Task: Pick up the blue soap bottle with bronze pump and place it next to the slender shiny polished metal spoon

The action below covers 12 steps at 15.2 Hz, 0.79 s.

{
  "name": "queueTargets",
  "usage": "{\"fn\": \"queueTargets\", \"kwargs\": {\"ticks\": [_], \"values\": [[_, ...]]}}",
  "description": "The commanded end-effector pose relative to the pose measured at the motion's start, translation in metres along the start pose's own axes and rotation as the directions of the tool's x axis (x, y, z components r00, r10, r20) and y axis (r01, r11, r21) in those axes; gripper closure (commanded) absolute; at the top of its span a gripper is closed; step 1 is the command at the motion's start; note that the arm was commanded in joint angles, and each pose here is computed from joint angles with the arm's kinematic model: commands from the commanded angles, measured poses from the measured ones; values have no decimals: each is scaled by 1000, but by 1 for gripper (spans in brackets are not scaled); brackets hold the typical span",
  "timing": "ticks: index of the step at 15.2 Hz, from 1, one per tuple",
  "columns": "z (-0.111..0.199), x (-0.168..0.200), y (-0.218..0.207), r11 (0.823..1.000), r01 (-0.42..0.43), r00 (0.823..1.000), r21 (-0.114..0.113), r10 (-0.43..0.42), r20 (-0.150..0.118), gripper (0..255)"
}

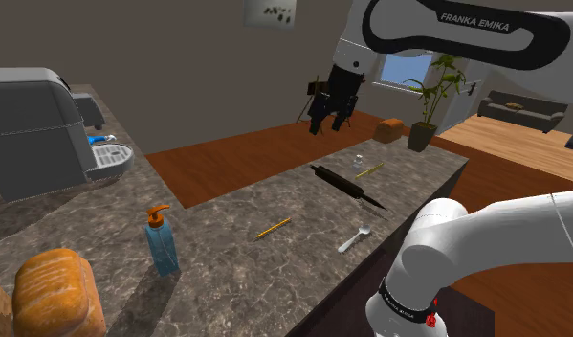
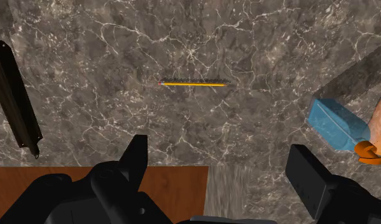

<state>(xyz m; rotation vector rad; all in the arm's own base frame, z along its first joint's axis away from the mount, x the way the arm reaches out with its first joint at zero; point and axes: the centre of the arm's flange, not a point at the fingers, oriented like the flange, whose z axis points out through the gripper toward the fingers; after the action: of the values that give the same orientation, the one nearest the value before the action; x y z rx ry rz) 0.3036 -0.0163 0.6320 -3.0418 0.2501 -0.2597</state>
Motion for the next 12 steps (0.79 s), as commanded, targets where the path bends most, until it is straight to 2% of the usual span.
{"fn": "queueTargets", "kwargs": {"ticks": [1, 12], "values": [[0, 0, 0, 1000, 0, 1000, 0, 0, 0, 0], [89, 31, -117, 999, -17, 1000, -40, 17, -4, 0]]}}
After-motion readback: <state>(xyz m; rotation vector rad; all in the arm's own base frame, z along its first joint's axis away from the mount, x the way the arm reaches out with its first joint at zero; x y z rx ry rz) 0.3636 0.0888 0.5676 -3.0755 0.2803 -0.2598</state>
